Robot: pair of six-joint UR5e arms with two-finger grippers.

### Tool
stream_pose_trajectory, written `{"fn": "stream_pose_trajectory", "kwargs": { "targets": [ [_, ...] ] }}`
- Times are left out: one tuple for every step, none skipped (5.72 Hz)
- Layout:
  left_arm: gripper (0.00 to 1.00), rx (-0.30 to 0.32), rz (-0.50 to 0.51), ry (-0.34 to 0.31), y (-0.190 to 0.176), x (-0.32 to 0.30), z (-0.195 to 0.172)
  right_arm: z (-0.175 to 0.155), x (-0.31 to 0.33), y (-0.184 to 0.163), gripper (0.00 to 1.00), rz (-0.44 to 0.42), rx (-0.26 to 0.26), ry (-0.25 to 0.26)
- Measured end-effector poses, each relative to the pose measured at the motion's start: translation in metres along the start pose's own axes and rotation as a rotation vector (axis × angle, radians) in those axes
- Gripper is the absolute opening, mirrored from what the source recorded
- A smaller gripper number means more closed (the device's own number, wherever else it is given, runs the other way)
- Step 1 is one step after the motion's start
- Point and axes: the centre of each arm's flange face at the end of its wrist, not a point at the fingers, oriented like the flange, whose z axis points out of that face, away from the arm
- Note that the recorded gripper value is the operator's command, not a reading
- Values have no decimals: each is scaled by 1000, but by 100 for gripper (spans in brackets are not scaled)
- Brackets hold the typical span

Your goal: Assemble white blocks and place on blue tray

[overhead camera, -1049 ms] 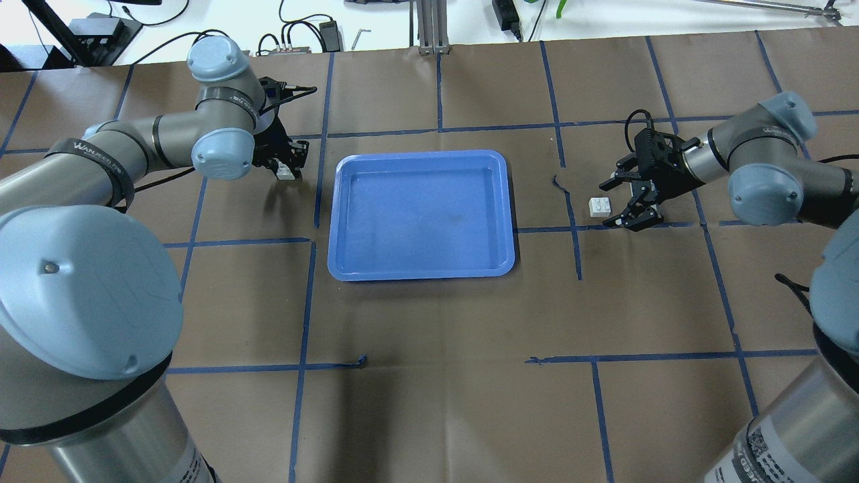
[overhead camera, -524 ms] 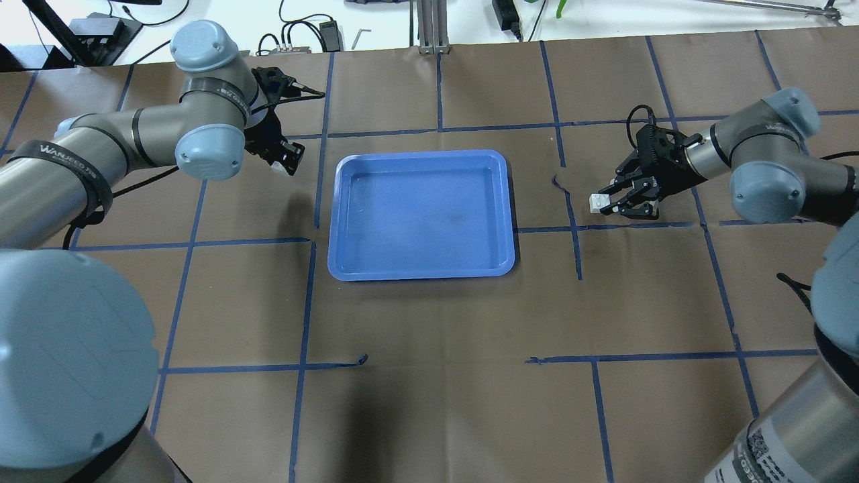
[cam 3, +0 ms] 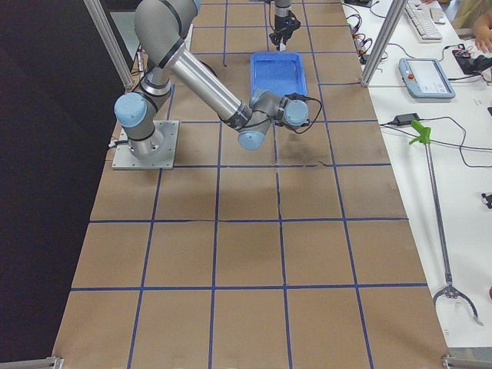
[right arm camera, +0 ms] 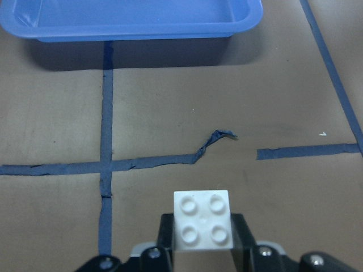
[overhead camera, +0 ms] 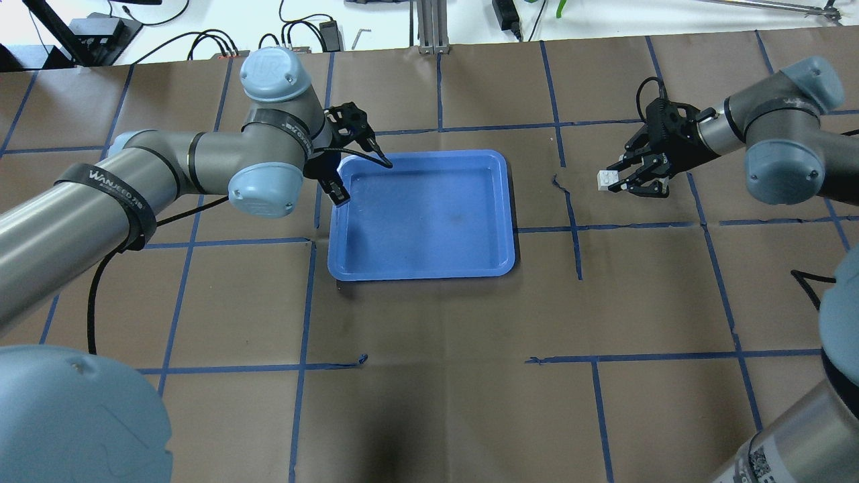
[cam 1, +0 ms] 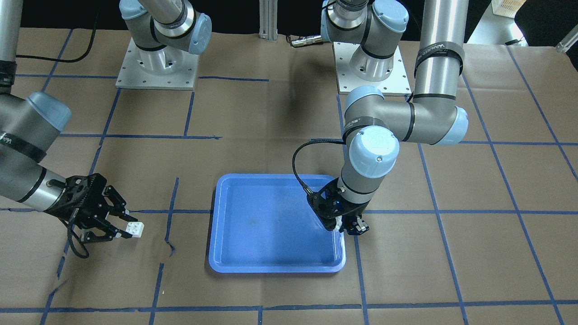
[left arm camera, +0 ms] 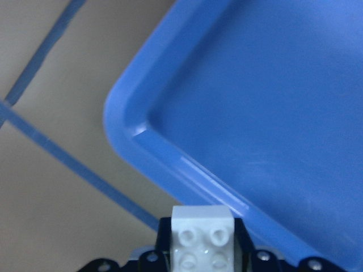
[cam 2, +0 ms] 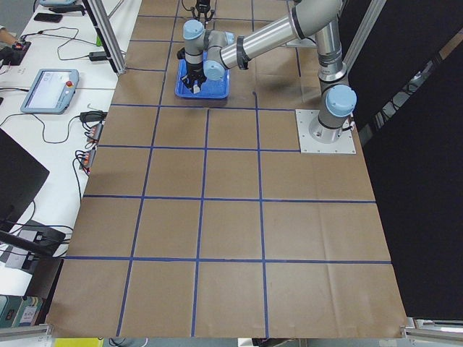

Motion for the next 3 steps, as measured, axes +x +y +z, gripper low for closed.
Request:
{"fn": "stream_pose_trajectory", "kwargs": {
  "targets": [
    [0,-6,197,18,-22,20,12,-26,-7,-20,17,0,-2,-5],
    [0,-4,311,26,-41,36,22,-53,-22,-45,17,10,3,-31],
    [0,3,362,25,-54,46,28,-71,-37,-64,17,8,10,-59]
  ]
}}
